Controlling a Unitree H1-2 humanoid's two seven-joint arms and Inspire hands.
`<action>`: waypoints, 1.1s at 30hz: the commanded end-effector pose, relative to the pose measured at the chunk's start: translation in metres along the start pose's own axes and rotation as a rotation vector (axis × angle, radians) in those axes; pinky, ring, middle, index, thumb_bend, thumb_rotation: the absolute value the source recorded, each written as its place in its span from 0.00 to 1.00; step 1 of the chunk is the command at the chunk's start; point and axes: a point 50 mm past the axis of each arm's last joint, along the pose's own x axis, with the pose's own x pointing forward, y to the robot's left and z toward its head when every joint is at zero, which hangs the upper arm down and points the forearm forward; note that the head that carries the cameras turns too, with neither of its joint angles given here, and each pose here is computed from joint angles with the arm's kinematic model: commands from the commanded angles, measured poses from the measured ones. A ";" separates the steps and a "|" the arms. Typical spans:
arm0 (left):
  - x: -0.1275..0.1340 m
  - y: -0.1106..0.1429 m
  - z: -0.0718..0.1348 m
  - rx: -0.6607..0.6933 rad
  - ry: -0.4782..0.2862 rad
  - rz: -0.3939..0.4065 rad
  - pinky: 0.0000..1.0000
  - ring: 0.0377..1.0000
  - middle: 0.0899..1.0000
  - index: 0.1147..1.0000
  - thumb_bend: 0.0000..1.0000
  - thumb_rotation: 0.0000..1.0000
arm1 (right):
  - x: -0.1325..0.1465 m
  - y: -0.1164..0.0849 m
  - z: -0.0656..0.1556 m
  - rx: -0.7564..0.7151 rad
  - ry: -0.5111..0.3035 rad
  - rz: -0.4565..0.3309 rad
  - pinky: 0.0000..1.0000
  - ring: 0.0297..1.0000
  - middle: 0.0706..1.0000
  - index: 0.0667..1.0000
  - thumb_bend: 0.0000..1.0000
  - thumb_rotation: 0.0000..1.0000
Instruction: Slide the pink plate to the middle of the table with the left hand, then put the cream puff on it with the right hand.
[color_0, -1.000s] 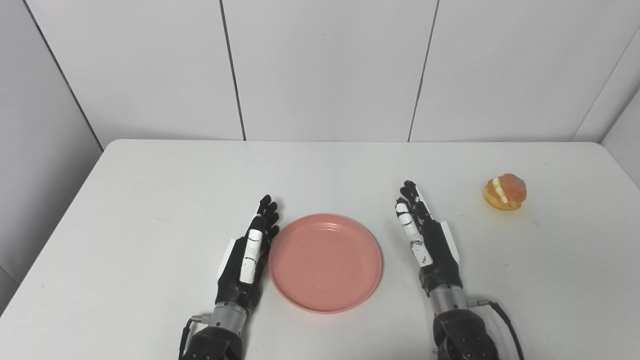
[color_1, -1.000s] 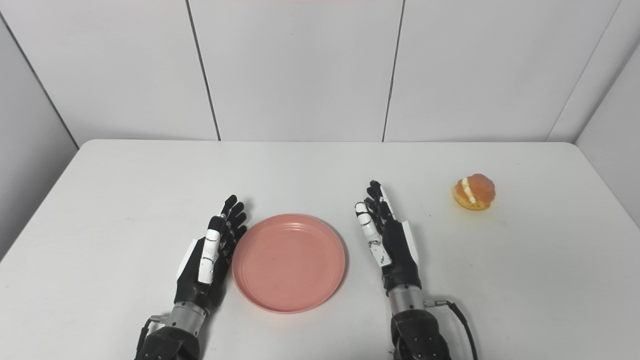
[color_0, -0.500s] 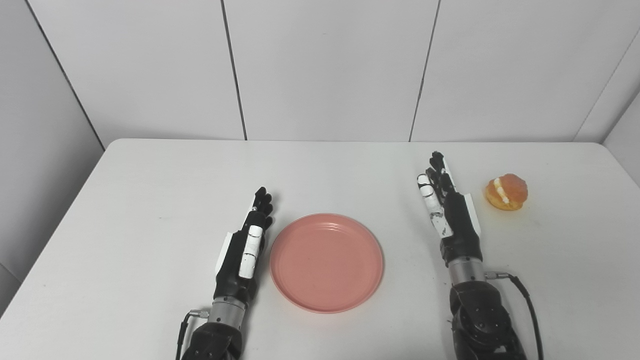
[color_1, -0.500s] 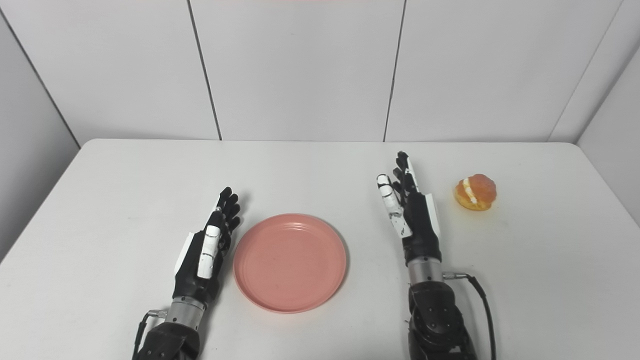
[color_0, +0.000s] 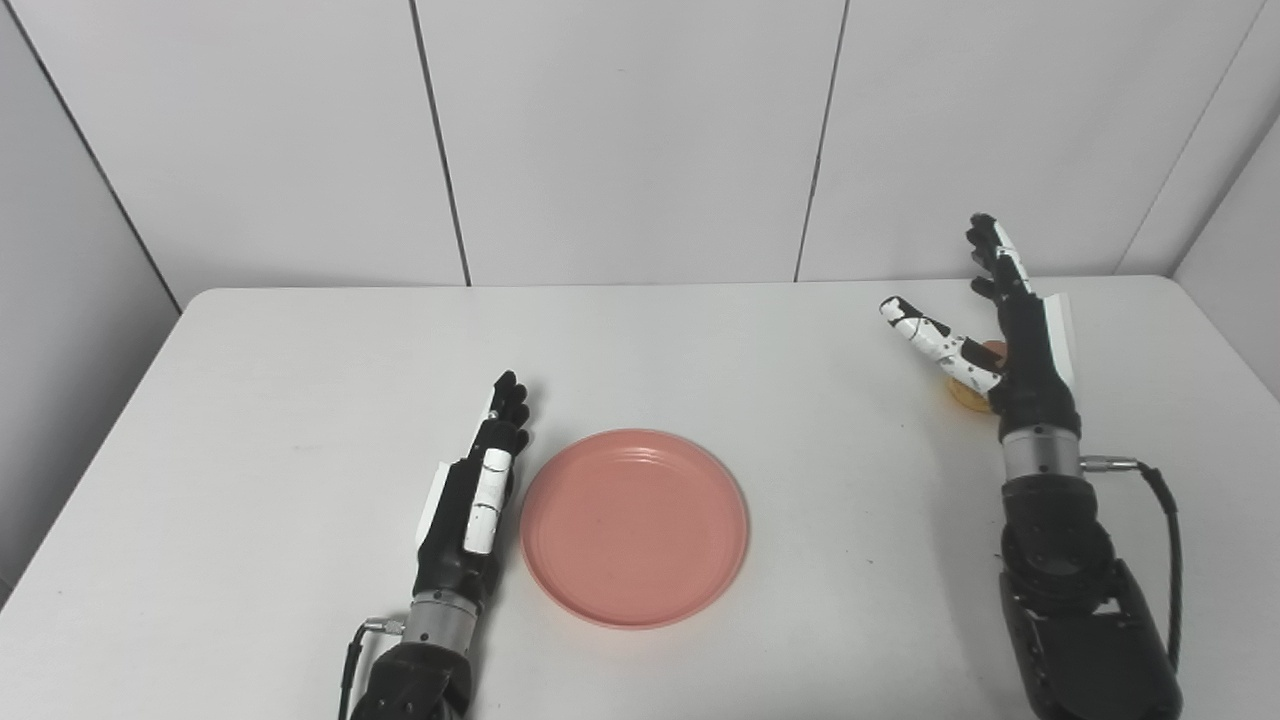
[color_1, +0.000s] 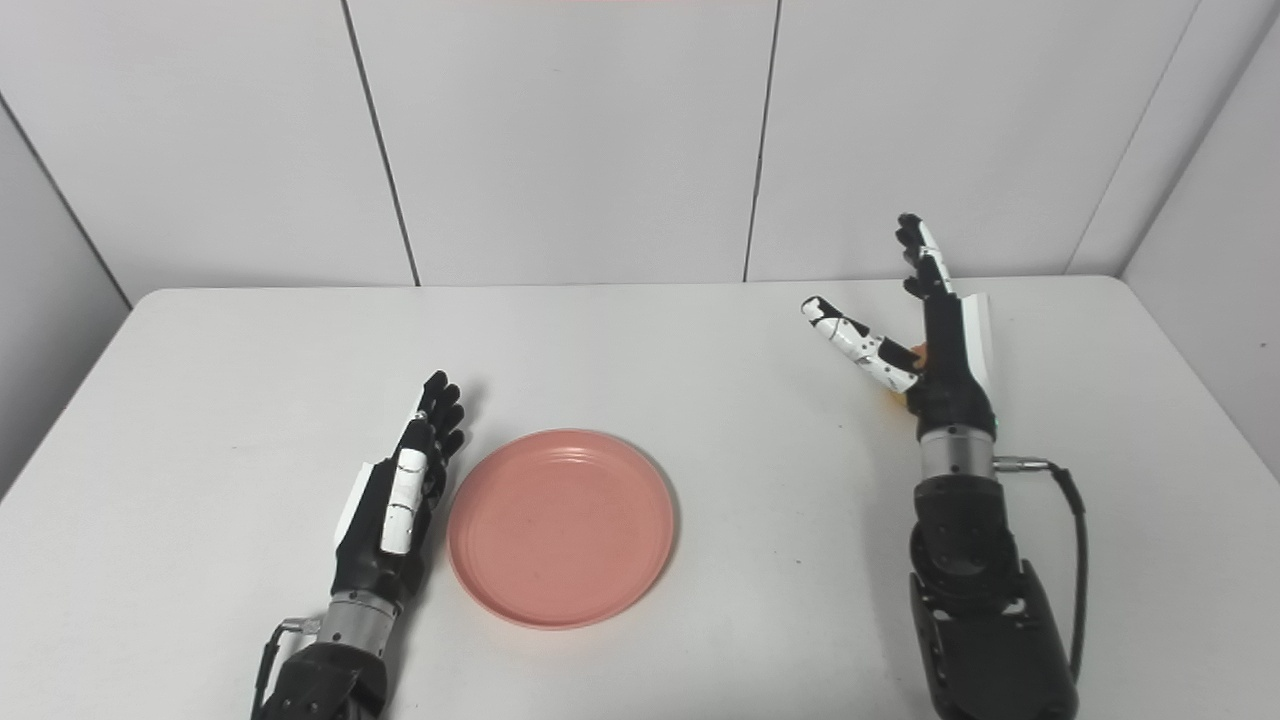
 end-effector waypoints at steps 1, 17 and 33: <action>-0.002 0.005 -0.002 0.012 0.006 -0.007 1.00 1.00 1.00 1.00 0.68 1.00 | 0.018 -0.011 0.018 -0.032 -0.050 -0.041 0.82 0.88 0.90 0.91 0.69 0.40; 0.000 0.018 0.003 0.040 0.015 -0.024 1.00 1.00 1.00 1.00 0.71 1.00 | 0.034 -0.028 0.001 -0.202 0.124 -0.072 0.80 0.90 0.92 0.89 0.77 0.18; 0.002 0.022 0.003 -0.014 0.005 -0.020 1.00 1.00 1.00 1.00 0.67 1.00 | 0.035 -0.013 -0.042 -0.377 0.212 -0.012 0.74 0.85 0.91 0.89 0.80 0.17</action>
